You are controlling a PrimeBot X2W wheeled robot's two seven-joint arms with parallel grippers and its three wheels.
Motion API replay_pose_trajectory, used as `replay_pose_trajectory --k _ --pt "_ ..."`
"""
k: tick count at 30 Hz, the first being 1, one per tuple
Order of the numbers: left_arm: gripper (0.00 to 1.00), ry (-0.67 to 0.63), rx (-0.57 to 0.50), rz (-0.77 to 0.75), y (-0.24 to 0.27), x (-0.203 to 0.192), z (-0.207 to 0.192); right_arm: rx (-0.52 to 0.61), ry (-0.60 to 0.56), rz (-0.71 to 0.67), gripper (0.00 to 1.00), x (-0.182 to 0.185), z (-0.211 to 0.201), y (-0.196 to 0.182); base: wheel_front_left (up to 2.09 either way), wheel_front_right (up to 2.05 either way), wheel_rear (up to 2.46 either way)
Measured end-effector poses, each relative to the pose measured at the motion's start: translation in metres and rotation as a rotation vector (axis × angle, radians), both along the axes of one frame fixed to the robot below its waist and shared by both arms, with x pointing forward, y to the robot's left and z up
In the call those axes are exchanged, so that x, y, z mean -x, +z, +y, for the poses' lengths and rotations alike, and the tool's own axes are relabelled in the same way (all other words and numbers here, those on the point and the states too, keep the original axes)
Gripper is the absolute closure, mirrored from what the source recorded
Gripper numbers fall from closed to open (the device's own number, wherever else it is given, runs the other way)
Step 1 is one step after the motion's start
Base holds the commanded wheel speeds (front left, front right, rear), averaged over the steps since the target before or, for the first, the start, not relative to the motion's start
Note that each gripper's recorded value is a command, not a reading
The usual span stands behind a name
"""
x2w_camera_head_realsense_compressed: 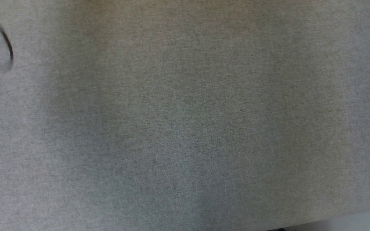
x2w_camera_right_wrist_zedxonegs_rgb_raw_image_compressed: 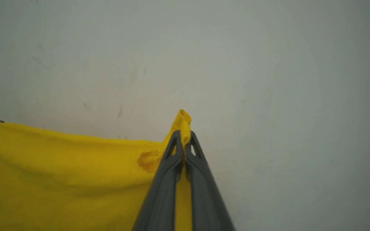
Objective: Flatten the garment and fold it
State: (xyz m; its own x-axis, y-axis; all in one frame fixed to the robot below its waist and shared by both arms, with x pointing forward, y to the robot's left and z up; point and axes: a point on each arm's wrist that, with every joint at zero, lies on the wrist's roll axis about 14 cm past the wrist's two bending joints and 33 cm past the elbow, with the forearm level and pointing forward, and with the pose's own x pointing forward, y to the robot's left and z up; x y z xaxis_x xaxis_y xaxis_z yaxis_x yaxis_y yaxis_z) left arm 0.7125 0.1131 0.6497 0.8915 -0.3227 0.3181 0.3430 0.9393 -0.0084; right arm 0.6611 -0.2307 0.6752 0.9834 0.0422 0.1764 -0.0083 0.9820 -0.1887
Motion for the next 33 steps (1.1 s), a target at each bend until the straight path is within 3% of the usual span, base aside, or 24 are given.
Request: replay_pose_trajectory --k 4,11,20,33 --pt "1.0 -0.015 -0.091 0.146 -0.069 0.012 -0.003 -0.005 0.058 0.141 1.0 0.012 0.015 -0.053 0.0 0.0 0.0" --pt "1.0 -0.061 -0.207 0.288 -0.138 0.063 -0.003 -0.09 0.123 0.367 1.0 0.06 0.026 -0.124 0.0 0.0 0.0" --pt "1.0 -0.223 -0.212 0.511 -0.199 0.178 -0.019 -0.171 0.1 0.656 1.0 0.165 0.017 -0.211 0.0 0.0 0.0" --pt "1.0 -0.306 -0.172 0.902 -0.252 0.335 0.004 -0.176 0.022 0.802 1.0 0.266 0.001 -0.246 0.0 0.0 0.0"
